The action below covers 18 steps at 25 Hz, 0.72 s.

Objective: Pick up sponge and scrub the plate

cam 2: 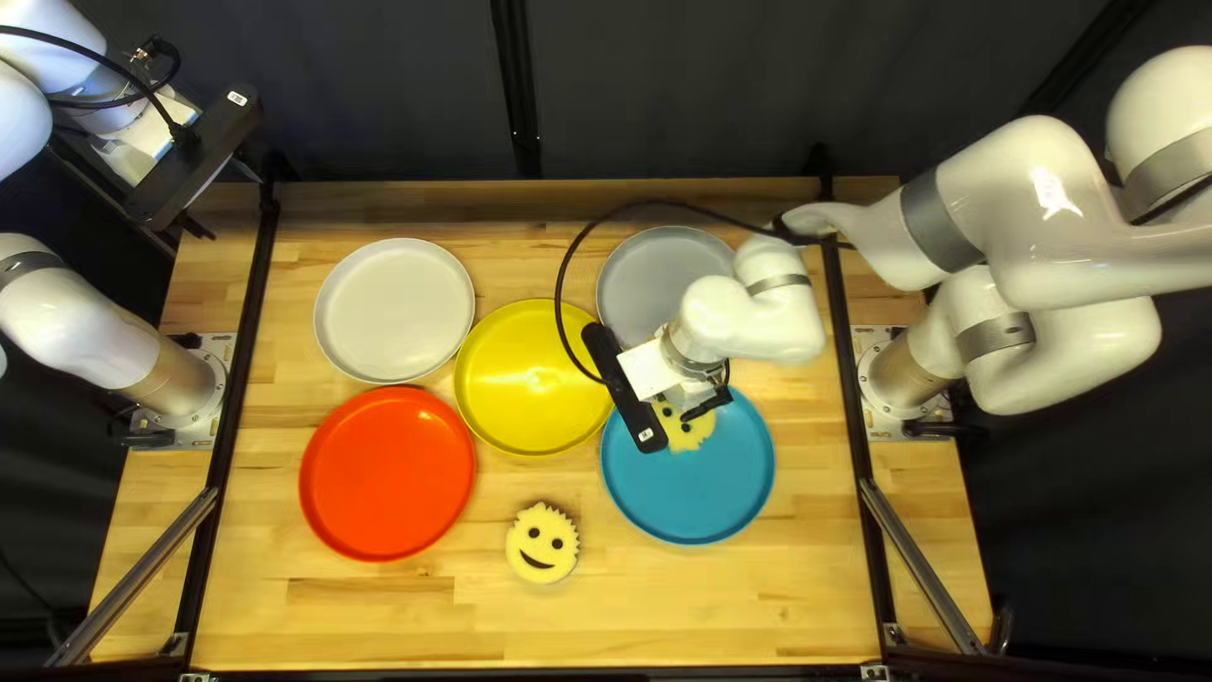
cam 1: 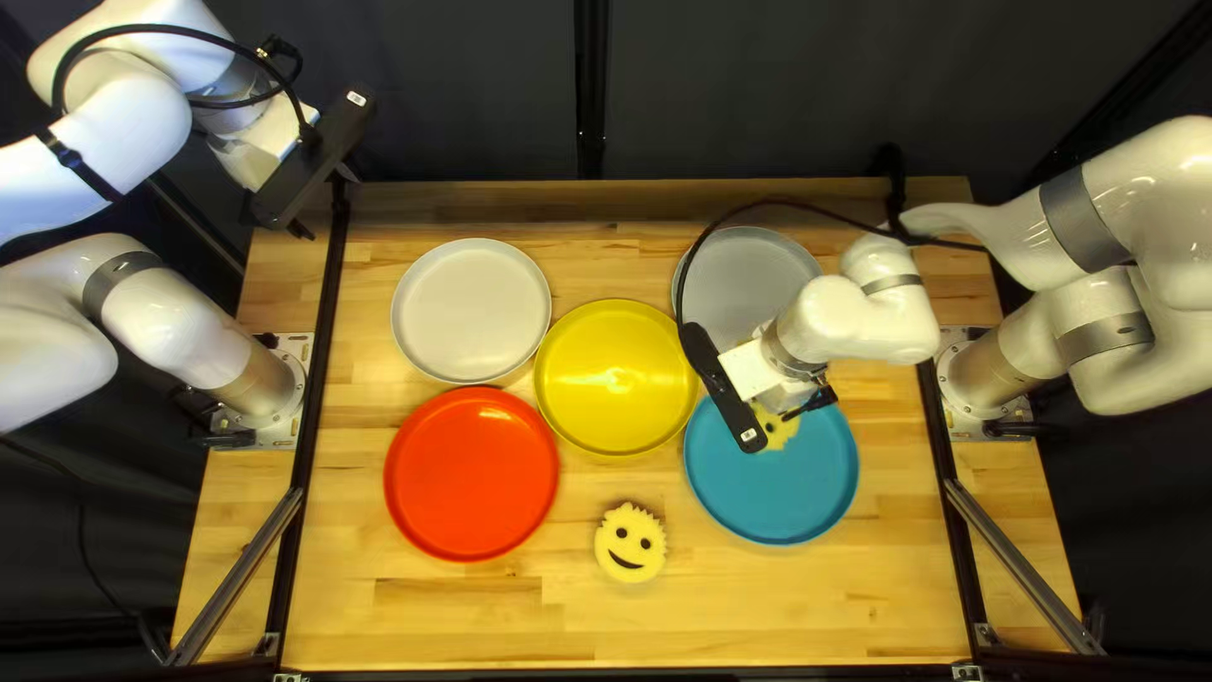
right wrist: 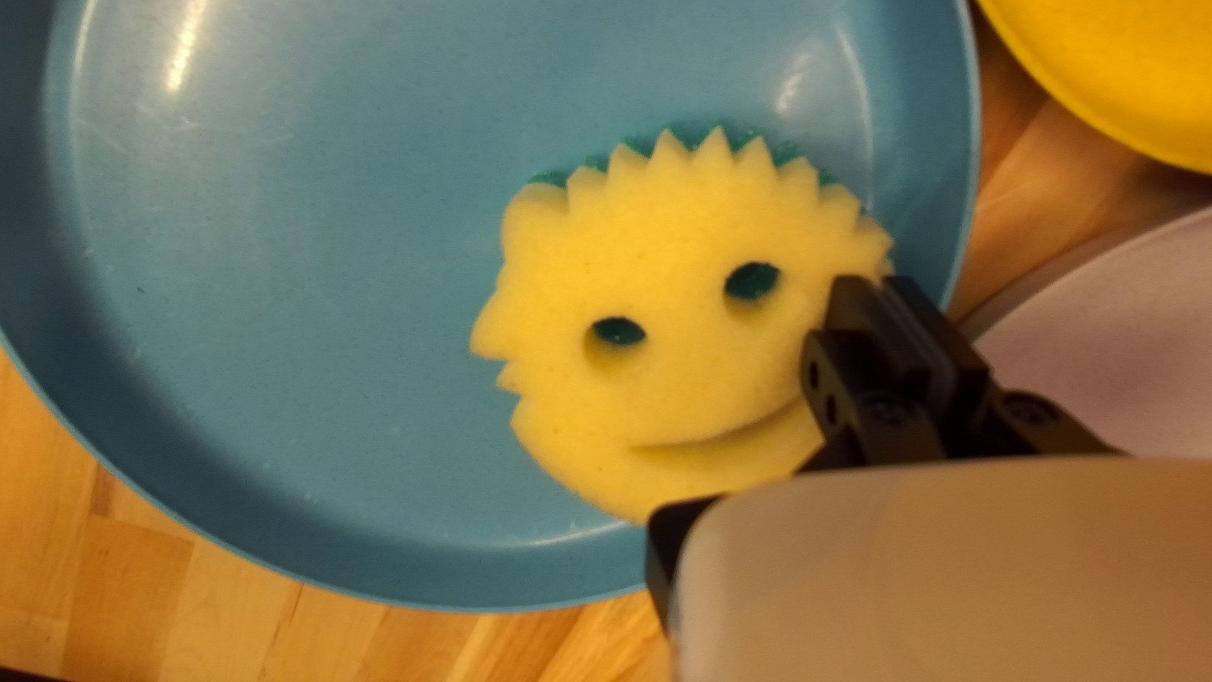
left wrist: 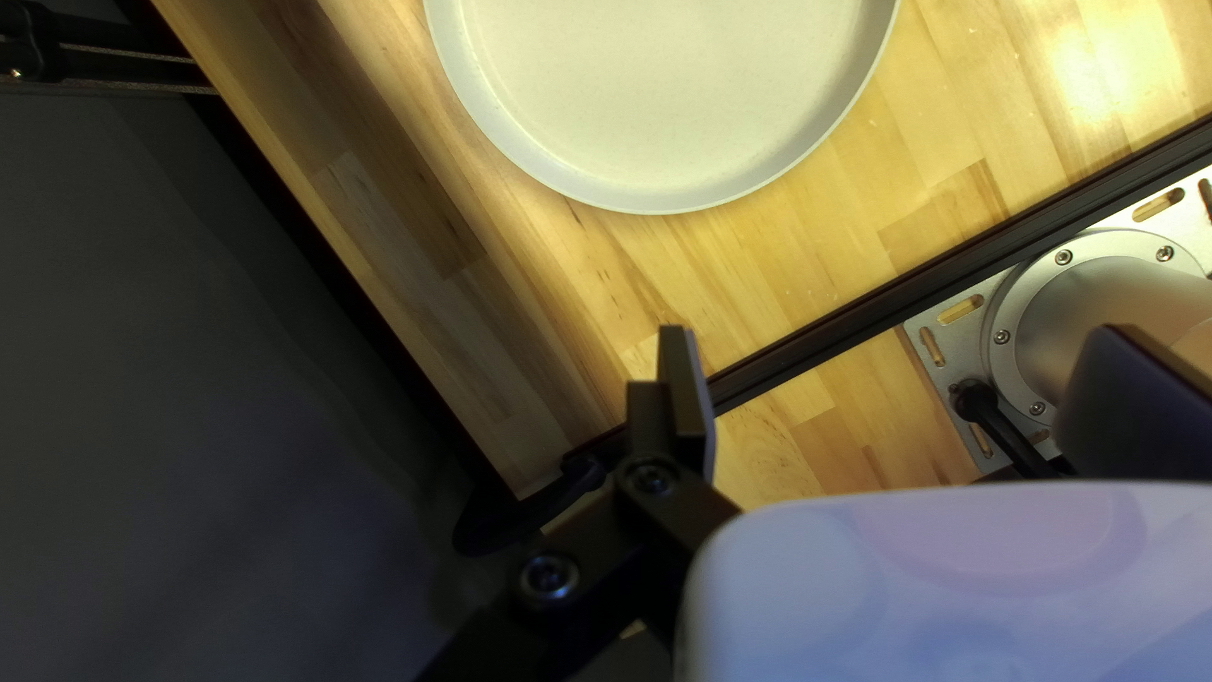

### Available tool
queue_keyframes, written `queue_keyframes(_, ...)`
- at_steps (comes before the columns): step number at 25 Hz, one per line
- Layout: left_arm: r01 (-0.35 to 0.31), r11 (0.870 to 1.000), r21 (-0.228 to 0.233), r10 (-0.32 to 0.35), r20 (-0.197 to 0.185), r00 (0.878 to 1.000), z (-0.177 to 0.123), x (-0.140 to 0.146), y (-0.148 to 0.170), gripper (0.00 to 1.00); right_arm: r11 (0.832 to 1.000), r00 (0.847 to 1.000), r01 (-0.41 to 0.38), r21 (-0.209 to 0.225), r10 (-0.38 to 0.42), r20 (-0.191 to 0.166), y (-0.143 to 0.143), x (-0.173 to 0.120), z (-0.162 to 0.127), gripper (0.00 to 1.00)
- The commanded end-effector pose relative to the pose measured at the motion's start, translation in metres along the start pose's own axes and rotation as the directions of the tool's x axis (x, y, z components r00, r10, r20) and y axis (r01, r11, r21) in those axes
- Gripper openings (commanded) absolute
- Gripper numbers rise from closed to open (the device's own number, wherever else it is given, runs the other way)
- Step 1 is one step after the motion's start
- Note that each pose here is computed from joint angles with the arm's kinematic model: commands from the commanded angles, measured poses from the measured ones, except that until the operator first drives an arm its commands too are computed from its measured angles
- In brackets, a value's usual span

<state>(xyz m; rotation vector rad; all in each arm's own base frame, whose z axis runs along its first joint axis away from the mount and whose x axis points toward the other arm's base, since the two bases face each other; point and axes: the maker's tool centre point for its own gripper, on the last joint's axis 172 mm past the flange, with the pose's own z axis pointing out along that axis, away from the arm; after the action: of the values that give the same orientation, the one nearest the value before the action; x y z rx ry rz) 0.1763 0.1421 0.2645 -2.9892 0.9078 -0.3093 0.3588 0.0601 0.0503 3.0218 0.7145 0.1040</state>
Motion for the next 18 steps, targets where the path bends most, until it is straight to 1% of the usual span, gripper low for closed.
queue_keyframes(1,0.000,1.000,0.000,0.000,0.000,1.000,0.000,0.000,0.000,1.00,1.000,1.000,0.029,-0.011,-0.029,0.002,-0.018,0.024,0.002,0.00)
queue_keyframes(4,0.000,1.000,0.000,0.000,0.000,1.000,0.000,0.000,0.000,1.00,0.999,0.999,0.047,-0.008,-0.047,0.001,-0.023,0.041,0.008,0.00)
queue_keyframes(7,0.000,1.000,0.000,0.000,0.000,1.000,0.000,0.000,0.000,1.00,0.999,0.999,0.043,0.000,-0.043,-0.003,-0.015,0.044,0.009,0.00)
queue_keyframes(9,0.000,1.000,0.000,0.000,0.000,1.000,0.000,0.000,0.000,1.00,1.000,1.000,0.026,0.011,-0.026,-0.008,-0.002,0.038,0.009,0.00)
queue_keyframes(13,0.000,1.000,0.000,0.000,0.000,1.000,0.000,0.000,0.000,1.00,1.000,1.000,-0.004,0.024,0.004,-0.015,0.011,0.027,0.008,0.00)
queue_keyframes(14,0.000,1.000,0.000,0.000,0.000,1.000,0.000,0.000,0.000,1.00,0.999,1.000,-0.016,0.028,0.016,-0.016,0.017,0.019,0.006,0.00)
queue_keyframes(18,0.000,1.000,0.000,0.000,0.000,1.000,0.000,0.000,0.000,1.00,0.998,0.999,-0.046,0.037,0.047,-0.016,0.025,0.001,0.003,0.00)
